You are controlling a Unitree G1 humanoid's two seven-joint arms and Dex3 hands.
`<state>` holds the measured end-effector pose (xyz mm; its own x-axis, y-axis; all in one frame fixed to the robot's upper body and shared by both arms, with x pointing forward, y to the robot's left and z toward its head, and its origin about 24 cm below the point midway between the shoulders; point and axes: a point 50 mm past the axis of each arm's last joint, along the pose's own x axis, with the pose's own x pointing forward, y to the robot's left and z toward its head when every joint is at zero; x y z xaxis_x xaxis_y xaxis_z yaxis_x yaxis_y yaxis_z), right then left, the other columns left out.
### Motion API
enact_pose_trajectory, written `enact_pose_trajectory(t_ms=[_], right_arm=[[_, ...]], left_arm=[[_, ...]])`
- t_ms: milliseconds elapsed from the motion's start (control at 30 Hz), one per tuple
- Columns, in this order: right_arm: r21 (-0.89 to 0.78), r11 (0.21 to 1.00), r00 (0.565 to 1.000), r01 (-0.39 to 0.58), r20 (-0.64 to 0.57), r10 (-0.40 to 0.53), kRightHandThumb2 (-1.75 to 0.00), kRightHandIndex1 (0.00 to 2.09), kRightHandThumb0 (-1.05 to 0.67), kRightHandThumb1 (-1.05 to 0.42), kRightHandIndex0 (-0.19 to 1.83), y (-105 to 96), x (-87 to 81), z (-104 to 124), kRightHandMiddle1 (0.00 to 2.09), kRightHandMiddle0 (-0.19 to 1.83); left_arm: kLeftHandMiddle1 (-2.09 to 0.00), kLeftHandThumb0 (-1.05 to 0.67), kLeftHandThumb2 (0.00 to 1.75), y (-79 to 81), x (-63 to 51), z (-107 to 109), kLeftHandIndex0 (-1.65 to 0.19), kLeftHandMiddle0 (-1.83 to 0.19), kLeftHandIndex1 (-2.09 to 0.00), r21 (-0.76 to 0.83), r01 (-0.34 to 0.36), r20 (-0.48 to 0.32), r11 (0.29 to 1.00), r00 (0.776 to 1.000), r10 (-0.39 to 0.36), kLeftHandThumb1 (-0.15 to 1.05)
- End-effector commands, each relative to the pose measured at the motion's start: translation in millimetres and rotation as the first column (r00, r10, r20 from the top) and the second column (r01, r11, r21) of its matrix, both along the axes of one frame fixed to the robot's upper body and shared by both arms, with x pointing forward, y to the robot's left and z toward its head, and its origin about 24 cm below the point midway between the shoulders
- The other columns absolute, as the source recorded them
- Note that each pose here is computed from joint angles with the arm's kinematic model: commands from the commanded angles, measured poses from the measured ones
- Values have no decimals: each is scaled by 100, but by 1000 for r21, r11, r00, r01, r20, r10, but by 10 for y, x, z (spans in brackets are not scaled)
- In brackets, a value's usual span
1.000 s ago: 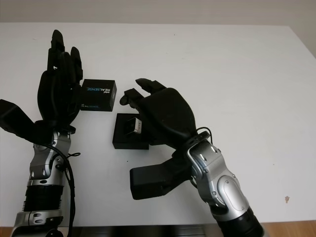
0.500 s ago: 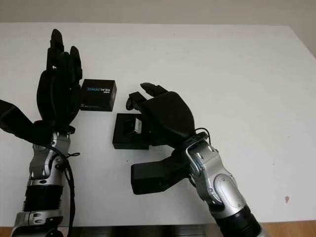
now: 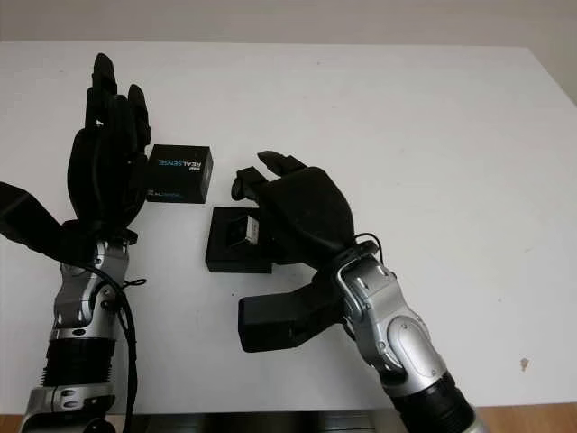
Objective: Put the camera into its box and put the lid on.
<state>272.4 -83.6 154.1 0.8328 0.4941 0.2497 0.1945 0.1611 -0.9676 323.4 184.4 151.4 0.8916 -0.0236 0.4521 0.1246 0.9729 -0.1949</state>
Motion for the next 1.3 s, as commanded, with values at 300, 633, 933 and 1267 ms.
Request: enact_pose_trajectory(t_ms=[300,633,933,1267], right_arm=[[-7,1000,1000,11,12,-11,-5,12,-63,-95,44,22,6,4,139,41],[-25,999,999,26,39,-25,-5,15,-50,-94,50,20,9,-1,147,41],[-60,998,999,28,37,-25,-6,15,-50,-96,52,20,6,-24,157,38],[-121,992,1000,28,-3,-28,-6,14,-60,-104,51,30,29,-47,170,31]], left_arm=[[0,-73,40,-12,-3,43,19,19,0,4,4,26,1000,1000,-4,105],[0,-73,40,-14,-6,44,19,19,0,-7,6,25,1000,1000,-6,105],[0,-73,40,-12,-6,37,19,19,0,-2,9,30,1000,1000,-9,105],[0,-73,38,-15,-8,38,19,19,0,-12,7,24,1000,1000,-7,105]])
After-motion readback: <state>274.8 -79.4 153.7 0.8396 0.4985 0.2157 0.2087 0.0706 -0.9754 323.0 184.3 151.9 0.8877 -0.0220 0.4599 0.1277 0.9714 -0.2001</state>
